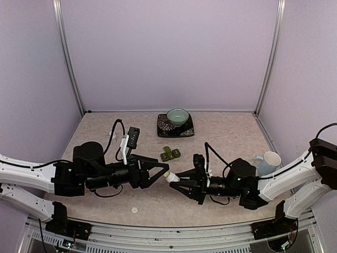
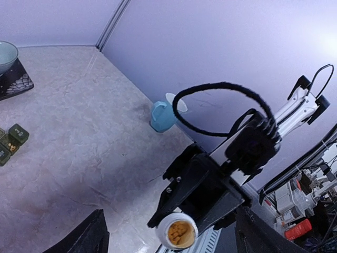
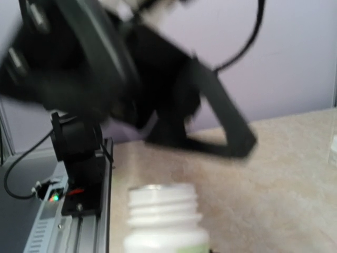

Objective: Sort the pills into containers
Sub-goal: Pass from the right arm to the left

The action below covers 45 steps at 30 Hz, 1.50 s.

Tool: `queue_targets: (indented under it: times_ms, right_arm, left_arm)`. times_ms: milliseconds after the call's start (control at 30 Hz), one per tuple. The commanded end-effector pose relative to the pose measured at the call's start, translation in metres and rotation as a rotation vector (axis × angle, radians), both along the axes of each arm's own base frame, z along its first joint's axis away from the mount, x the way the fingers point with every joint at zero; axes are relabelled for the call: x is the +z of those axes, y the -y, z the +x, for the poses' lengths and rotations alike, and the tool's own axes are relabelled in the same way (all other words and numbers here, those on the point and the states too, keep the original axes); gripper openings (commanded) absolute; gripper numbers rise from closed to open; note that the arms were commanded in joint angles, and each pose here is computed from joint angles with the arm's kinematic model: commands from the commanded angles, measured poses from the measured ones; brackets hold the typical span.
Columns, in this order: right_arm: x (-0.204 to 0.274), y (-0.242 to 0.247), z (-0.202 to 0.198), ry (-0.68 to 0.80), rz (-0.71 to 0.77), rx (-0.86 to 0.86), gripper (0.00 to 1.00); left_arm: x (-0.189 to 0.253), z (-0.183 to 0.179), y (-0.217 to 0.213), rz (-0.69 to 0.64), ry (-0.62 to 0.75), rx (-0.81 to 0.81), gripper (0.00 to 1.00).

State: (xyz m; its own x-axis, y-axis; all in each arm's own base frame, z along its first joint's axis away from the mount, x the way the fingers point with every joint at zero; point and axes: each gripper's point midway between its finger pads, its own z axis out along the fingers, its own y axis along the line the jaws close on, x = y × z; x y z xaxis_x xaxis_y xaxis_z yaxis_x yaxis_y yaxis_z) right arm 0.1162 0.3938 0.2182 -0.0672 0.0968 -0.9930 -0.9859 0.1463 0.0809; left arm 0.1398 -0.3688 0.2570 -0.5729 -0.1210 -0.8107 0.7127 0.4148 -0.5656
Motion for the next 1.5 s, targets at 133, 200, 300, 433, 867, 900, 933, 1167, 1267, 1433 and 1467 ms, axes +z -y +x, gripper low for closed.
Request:
queue_targets:
  times_ms: [133, 200, 300, 433, 867, 900, 933, 1167, 1267, 1433, 1467]
  right_arm:
    - [0.000, -0.005, 0.002, 0.005, -0.011, -0.010, 0.19]
    - [0.002, -0.004, 0.002, 0.008, -0.007, -0.010, 0.19]
    - [0.006, -0.004, 0.002, 0.015, -0.002, -0.008, 0.19]
    - [0.009, -0.005, 0.002, 0.023, -0.003, -0.008, 0.19]
    - [0.012, -0.005, 0.006, 0.030, -0.001, -0.029, 0.19]
    - [0.012, -0.005, 0.006, 0.031, 0.001, -0.030, 0.19]
    - [0.013, -0.004, 0.006, 0.032, 0.001, -0.031, 0.19]
    - [0.018, -0.002, 0.007, 0.040, 0.013, -0.042, 0.19]
    - [0.018, -0.002, 0.007, 0.040, 0.014, -0.046, 0.19]
    - [0.016, -0.002, 0.007, 0.038, 0.010, -0.045, 0.19]
    - [0.016, -0.002, 0.008, 0.038, 0.010, -0.046, 0.19]
  left_arm:
    - [0.021, -0.011, 0.007, -0.078, 0.017, -0.067, 0.81]
    - [0.013, -0.009, 0.010, -0.043, 0.005, -0.060, 0.81]
    - [0.001, -0.007, 0.016, 0.007, -0.013, -0.059, 0.81]
    - [-0.003, -0.008, 0.021, 0.015, -0.020, -0.076, 0.77]
    - [0.001, -0.010, 0.027, 0.014, -0.016, -0.101, 0.52]
    - [0.001, -0.010, 0.027, 0.014, -0.016, -0.101, 0.49]
    - [0.001, -0.010, 0.027, 0.013, -0.015, -0.100, 0.47]
    - [-0.007, -0.009, 0.028, 0.037, -0.029, -0.094, 0.55]
    - [-0.006, -0.009, 0.027, 0.029, -0.026, -0.091, 0.52]
    - [-0.005, -0.008, 0.026, 0.029, -0.020, -0.088, 0.37]
    - [-0.004, -0.008, 0.026, 0.026, -0.018, -0.088, 0.35]
